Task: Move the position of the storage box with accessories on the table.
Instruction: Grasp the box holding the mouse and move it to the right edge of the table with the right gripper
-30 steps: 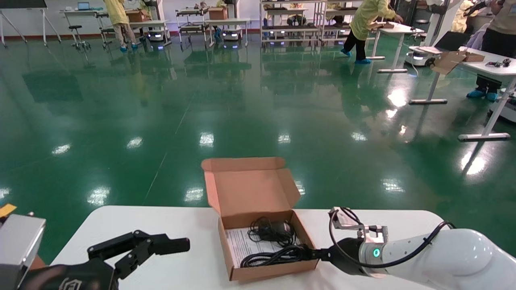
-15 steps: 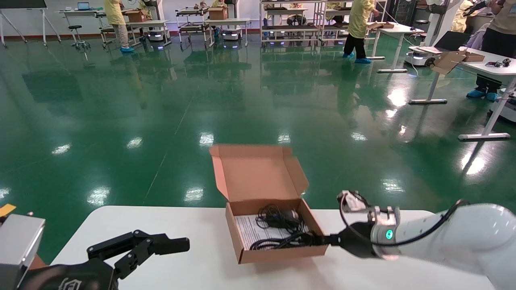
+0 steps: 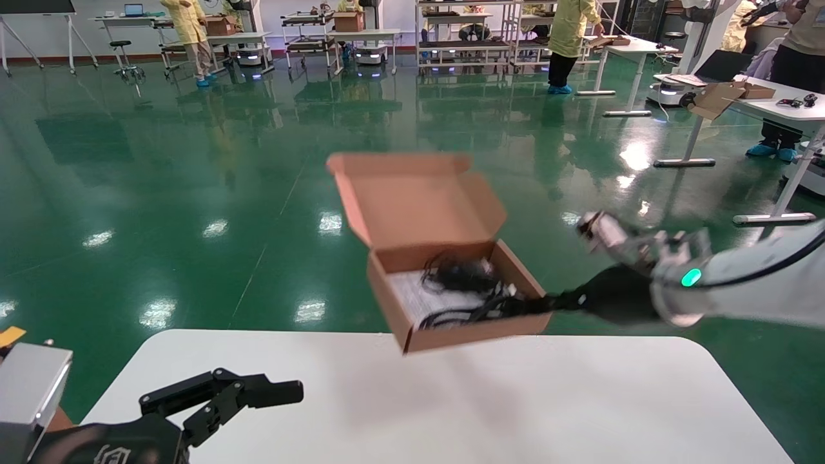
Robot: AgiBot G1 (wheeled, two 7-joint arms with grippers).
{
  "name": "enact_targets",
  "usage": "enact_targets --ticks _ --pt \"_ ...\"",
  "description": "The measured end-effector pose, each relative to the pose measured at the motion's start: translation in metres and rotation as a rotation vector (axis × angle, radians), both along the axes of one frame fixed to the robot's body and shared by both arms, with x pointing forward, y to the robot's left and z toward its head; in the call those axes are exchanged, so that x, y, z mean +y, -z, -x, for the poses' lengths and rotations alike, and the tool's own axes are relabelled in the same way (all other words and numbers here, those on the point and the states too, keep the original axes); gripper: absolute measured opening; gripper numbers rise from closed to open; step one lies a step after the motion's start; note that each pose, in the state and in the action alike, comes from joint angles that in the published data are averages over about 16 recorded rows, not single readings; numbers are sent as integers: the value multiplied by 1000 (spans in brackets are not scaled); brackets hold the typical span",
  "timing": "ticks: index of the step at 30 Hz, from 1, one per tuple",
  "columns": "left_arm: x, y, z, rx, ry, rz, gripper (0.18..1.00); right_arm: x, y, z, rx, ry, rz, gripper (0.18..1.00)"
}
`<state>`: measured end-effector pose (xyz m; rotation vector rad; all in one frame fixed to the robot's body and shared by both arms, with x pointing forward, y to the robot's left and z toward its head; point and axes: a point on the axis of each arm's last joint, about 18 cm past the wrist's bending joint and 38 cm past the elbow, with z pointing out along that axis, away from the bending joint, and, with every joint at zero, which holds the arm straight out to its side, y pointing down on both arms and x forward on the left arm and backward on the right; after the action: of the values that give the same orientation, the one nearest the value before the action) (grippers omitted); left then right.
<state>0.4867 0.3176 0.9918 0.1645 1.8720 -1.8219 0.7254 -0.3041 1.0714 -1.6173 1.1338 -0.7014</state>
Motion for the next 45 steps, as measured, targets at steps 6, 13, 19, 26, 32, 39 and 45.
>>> enact_targets --ticks 6,13,19,26,32,39,45 --pt "0 0 0 0 0 0 1000 -37 -36 25 -34 18 24 203" --pt "0 0 0 0 0 0 1000 -88 -55 47 -67 91 37 203" --pt "0 0 0 0 0 0 1000 -134 -54 60 -84 180 41 203" --pt "0 0 0 0 0 0 1000 -178 -34 67 -82 270 48 203" --pt "0 0 0 0 0 0 1000 -204 -10 69 -72 325 57 203" --pt "0 0 0 0 0 0 1000 -226 24 66 -59 381 61 203" --pt "0 0 0 0 0 0 1000 -245 54 60 -58 451 67 203"
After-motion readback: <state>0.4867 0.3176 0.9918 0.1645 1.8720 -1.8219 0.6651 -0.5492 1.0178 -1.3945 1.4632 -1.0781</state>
